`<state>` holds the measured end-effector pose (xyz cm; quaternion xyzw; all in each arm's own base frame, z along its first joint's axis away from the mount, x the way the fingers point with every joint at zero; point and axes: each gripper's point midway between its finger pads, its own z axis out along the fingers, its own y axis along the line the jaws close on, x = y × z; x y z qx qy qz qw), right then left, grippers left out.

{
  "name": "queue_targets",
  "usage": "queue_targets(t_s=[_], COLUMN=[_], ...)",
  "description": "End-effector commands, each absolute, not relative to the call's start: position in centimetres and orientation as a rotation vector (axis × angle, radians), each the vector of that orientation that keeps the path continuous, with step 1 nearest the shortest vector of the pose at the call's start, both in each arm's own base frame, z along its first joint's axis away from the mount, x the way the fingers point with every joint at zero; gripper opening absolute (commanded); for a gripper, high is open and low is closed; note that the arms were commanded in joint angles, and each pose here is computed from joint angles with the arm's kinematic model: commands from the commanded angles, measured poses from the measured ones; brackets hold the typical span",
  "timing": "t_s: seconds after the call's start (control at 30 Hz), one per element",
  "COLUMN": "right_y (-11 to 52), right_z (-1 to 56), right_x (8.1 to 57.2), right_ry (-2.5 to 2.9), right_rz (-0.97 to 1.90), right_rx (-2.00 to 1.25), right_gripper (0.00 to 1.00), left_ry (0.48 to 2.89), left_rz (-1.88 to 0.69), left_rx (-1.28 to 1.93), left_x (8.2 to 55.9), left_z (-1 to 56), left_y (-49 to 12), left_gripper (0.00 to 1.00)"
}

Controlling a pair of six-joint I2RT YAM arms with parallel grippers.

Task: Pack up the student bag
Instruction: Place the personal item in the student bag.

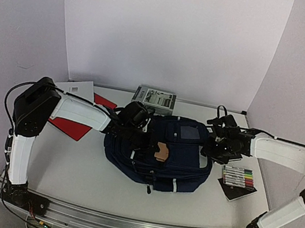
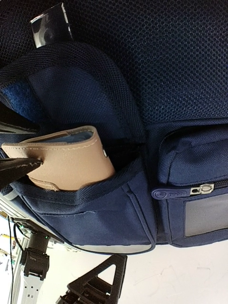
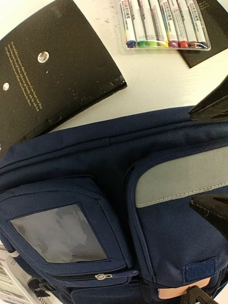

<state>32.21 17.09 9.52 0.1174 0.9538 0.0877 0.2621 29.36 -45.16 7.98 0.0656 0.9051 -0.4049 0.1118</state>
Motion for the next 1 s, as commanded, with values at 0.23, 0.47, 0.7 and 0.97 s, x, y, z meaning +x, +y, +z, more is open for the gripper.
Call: queue_targets(t_s=[0.23,0.47,0.7,0.97], right_y=[17.9,18.8,19.8,18.9], right_z=[8.2,8.2,8.5,8.7], right_x=[32.1,32.2,32.2,32.5], right_ry=[2.601,2.603,2.603,2.569], right_rz=[0.299,0.362,0.436,0.388], right_rx=[0.306,0.294,0.283,0.326], right_gripper=[0.36,0.23,0.11,0.10], left_ry=[2.649,2.657,2.665,2.642], left_rz=[-1.230,-1.271,-1.329,-1.240], left_rx=[0.222,0.245,0.277,0.288], left_x=[29.8,29.6,29.2,29.4], left_z=[8.2,7.6,7.1,8.1], left_y=[-46.8,-48.1,-50.0,-48.9], left_gripper=[0.13,0.09,0.07,0.10])
